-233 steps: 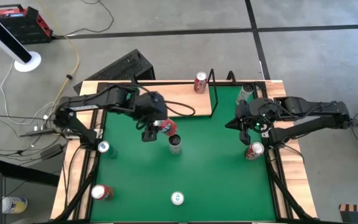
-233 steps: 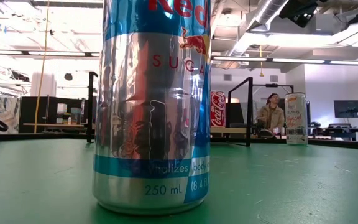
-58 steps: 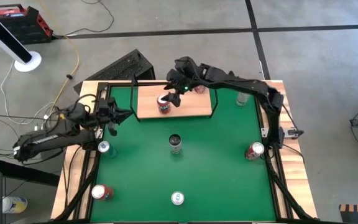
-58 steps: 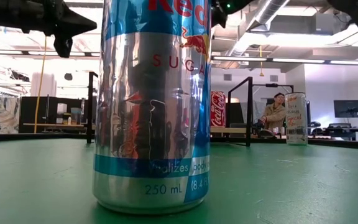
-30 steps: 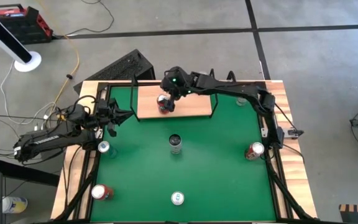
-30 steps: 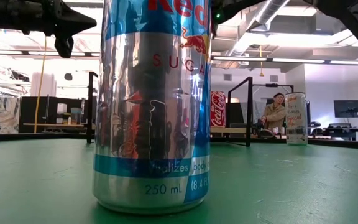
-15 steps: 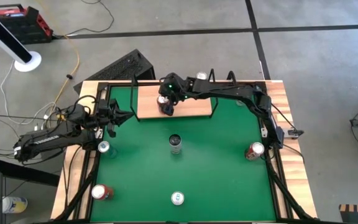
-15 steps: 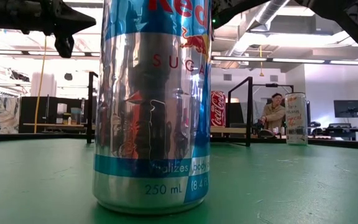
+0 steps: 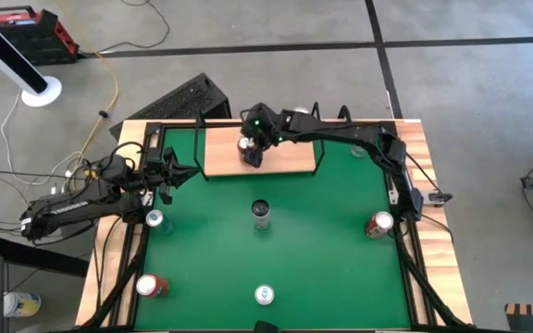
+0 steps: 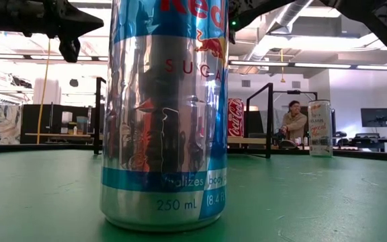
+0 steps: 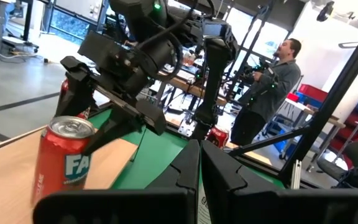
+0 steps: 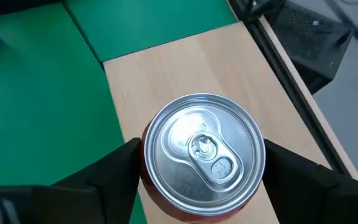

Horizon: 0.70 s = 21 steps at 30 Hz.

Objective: Place canned beverage on shelf
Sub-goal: Put the top orange soda can on the shelf

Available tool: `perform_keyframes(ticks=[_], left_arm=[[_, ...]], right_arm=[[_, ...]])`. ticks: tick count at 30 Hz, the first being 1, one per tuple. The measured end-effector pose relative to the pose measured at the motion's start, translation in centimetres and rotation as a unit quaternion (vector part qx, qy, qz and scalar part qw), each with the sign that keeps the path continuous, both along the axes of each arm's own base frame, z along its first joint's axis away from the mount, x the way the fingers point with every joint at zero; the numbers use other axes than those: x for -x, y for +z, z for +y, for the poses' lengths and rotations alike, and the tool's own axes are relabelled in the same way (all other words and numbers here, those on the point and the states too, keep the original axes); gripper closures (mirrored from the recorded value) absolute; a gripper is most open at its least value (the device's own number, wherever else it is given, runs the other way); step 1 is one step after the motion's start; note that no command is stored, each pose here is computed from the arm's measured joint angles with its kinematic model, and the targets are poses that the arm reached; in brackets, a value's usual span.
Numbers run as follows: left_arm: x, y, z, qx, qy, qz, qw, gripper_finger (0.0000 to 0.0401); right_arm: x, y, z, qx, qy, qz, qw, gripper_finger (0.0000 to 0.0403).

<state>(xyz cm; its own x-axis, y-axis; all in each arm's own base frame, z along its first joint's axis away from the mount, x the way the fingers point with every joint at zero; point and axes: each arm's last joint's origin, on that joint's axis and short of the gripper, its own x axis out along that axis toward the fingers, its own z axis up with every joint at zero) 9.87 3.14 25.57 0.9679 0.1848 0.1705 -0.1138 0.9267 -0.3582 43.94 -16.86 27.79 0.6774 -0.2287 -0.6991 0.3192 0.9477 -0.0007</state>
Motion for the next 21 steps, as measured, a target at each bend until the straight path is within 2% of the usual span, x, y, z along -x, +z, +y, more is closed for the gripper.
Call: perform_keyframes(ticks=[5, 13, 17, 21], left_arm=[[0.0, 0.0, 0.0, -0.001, 0.0, 0.002, 1.0, 0.0401], [0.0, -0.1, 0.0, 0.003, 0.005, 0.004, 1.0, 0.0401], [0.0, -0.1, 0.0, 0.004, 0.006, 0.004, 1.0, 0.0401], [0.0, -0.1, 0.0, 0.004, 0.008, 0.003, 1.0, 0.0401]], right_arm=[[2.6, 1.7, -3.3, -0.012, -0.022, -0.012, 1.0, 0.0094], [6.3, 2.9, -8.2, 0.01, -0.053, -0.005, 0.999, 0.0094], [7.2, 2.4, -9.1, -0.009, -0.034, 0.013, 0.999, 0.0094], [6.9, 2.4, -8.9, 0.01, -0.018, 0.012, 1.0, 0.0094]])
